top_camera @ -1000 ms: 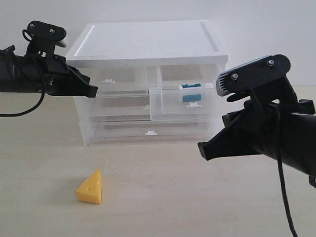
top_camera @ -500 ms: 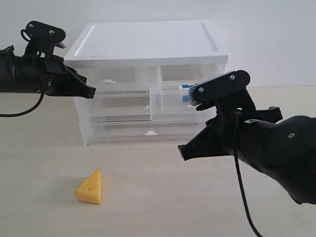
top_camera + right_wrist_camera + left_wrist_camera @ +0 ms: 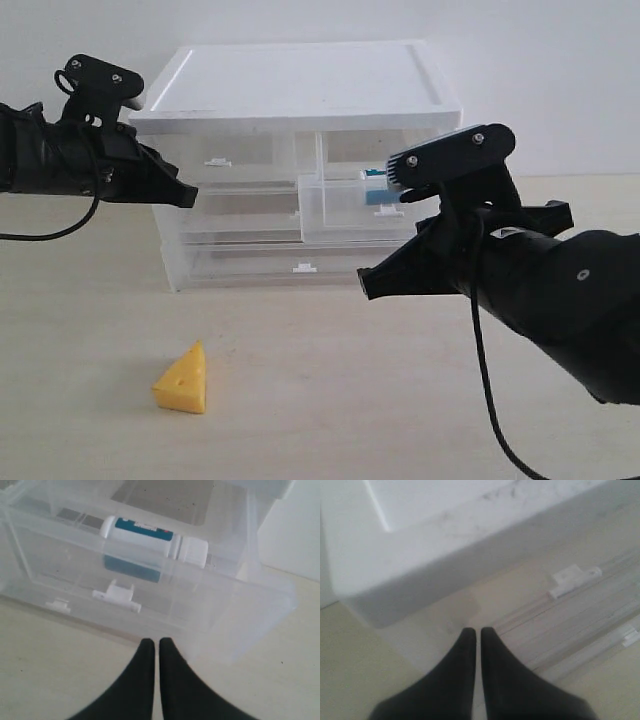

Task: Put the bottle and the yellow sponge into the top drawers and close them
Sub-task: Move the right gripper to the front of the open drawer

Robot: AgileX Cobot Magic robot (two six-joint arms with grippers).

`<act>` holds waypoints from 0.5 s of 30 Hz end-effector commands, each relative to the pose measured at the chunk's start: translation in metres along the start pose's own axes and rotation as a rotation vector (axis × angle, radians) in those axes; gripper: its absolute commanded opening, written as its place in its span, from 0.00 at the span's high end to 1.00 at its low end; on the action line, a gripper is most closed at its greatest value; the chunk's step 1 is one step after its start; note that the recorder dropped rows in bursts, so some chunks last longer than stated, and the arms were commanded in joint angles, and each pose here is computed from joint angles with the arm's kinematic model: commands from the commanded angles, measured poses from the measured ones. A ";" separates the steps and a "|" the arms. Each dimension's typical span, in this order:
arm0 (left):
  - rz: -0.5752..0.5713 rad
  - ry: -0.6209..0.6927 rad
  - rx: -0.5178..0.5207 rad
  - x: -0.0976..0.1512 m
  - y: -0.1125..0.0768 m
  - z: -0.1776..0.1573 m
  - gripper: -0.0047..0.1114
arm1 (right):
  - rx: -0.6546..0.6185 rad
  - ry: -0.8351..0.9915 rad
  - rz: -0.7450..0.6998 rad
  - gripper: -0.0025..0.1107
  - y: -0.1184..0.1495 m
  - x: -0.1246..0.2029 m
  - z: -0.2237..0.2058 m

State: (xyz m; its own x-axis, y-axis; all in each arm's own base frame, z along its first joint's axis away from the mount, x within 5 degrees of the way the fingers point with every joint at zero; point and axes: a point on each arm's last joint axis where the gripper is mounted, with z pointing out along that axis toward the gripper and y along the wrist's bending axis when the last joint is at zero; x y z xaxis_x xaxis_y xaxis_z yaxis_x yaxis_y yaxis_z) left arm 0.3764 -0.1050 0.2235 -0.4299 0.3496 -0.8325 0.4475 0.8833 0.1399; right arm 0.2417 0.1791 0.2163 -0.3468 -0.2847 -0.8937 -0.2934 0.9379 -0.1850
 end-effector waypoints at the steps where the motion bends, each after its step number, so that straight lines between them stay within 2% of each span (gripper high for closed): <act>1: -0.006 -0.002 -0.019 -0.002 0.003 0.000 0.93 | 0.001 -0.047 0.010 0.98 0.001 -0.012 0.000; 7: -0.006 -0.002 -0.019 -0.002 0.003 0.000 0.93 | 0.002 -0.066 0.016 0.98 0.002 -0.020 0.002; 15: -0.006 -0.003 -0.017 -0.002 0.003 0.000 0.93 | 0.062 -0.061 -0.022 0.98 0.005 -0.007 0.018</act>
State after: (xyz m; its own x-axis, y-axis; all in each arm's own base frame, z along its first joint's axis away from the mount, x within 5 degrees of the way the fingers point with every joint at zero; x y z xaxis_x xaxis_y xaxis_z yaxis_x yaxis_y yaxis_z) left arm 0.3771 -0.1050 0.2210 -0.4347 0.3527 -0.8287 0.4476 0.8830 0.1410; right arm 0.2555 0.1884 0.2154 -0.3116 -0.2879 -0.9055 -0.2626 0.9420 -0.2092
